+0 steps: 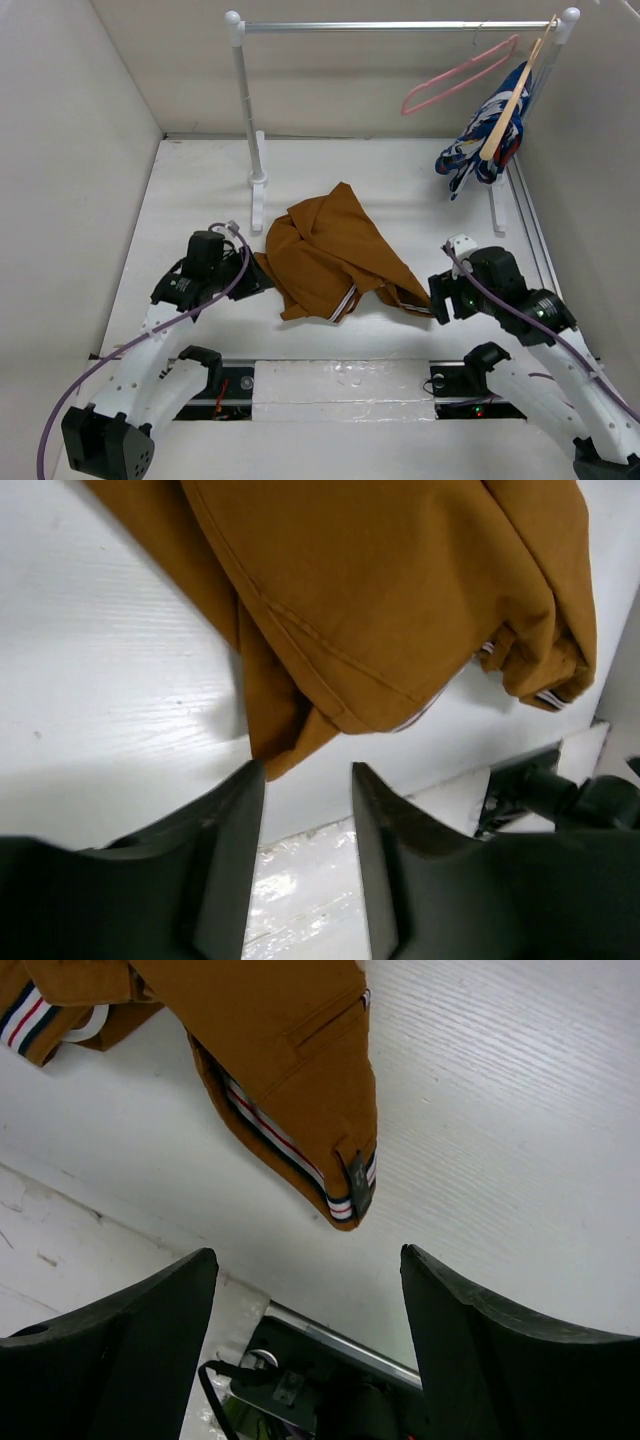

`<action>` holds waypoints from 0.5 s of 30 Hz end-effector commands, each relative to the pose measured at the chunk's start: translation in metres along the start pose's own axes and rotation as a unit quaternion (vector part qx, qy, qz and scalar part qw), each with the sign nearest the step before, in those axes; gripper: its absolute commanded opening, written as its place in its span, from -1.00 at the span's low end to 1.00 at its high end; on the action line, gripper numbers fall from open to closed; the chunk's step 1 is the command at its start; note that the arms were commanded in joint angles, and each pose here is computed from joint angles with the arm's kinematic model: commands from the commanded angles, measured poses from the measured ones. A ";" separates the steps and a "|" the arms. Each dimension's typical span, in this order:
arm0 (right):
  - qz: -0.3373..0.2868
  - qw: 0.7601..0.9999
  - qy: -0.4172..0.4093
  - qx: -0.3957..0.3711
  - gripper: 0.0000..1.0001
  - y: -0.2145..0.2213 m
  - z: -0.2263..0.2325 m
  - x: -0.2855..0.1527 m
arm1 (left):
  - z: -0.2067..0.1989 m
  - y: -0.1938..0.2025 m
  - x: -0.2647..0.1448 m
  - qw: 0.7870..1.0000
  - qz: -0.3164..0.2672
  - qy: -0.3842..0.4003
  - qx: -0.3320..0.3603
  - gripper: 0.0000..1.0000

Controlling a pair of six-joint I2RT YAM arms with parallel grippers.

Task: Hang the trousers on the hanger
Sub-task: Flatten out the trousers at the center of the board.

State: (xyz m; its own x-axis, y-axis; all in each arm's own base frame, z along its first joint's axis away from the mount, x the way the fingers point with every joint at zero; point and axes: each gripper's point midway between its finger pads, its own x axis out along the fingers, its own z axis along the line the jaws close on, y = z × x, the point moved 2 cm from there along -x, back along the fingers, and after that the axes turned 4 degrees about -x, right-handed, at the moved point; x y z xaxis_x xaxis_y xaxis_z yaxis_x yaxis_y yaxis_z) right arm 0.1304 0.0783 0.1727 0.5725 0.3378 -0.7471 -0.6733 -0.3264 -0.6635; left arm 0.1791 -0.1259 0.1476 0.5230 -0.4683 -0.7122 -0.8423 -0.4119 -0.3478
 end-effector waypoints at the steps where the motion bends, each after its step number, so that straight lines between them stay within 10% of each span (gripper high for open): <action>1: -0.021 0.999 -0.039 0.004 0.59 -0.016 0.013 0.025 | -0.031 -0.003 -0.005 0.996 -0.008 0.092 0.009 -0.24; 10: 0.005 0.999 -0.032 0.003 0.40 -0.015 0.009 0.078 | -0.020 -0.046 0.023 0.996 -0.076 0.031 0.033 0.04; 13: 0.025 0.999 -0.032 0.006 0.14 -0.006 0.009 0.094 | -0.017 -0.056 0.039 0.995 -0.074 -0.029 0.066 0.05; 15: 0.030 0.999 -0.025 0.014 -0.42 -0.004 0.005 0.100 | -0.018 -0.033 0.054 0.994 -0.046 -0.052 0.091 0.08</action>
State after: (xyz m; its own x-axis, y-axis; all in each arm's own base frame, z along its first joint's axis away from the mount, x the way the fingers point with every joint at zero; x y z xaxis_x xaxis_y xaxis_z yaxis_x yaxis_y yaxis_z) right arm 0.1710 0.1078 0.0990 0.4537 0.3271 -0.8289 -0.7526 -0.3574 -0.5530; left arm 0.2283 -0.1391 0.1263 0.5457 -0.3899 -0.7418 -0.8303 -0.3710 -0.4158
